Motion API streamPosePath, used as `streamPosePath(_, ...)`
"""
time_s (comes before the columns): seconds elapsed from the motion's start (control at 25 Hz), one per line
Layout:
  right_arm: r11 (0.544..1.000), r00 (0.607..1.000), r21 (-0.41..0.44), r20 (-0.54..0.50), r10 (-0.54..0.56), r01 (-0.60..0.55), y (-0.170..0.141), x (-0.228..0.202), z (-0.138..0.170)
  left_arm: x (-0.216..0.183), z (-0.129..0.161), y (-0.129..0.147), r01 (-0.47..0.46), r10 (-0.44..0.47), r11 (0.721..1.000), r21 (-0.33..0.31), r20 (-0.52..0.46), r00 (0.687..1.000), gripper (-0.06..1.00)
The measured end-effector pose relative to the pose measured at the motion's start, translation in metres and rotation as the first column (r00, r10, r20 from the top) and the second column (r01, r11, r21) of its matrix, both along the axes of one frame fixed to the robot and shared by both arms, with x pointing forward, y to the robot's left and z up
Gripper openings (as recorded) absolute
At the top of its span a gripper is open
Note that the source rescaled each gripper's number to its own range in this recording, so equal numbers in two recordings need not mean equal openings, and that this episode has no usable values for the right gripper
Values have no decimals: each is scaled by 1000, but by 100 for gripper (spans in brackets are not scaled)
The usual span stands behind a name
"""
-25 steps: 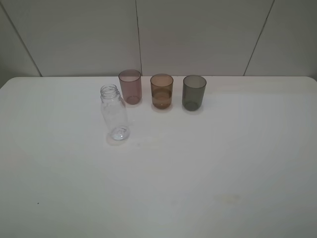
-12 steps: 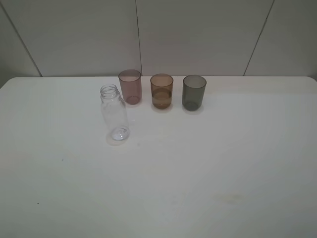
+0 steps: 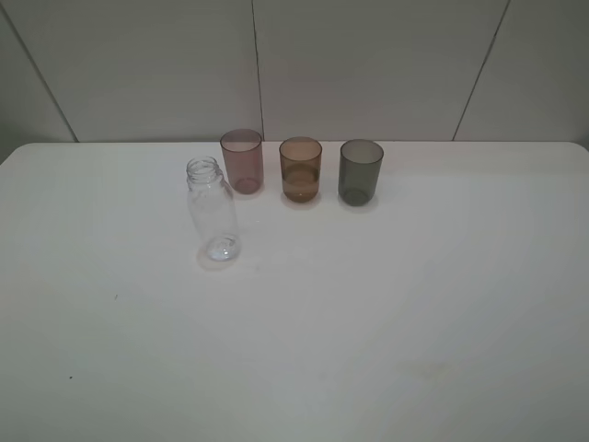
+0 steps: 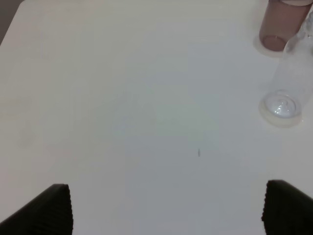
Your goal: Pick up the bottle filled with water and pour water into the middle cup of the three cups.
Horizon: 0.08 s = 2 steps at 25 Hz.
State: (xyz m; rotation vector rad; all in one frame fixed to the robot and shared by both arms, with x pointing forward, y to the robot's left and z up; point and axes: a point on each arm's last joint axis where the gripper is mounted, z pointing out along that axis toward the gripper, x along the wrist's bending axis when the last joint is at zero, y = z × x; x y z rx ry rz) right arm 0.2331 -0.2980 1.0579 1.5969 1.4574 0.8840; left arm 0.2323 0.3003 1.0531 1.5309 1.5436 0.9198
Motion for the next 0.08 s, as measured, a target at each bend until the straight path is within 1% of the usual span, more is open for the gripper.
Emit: streamPosePath(0.08,1000,1000,0,0,0,0,0,0,0,0,0,0,0,0,1000,0,0,1000,100)
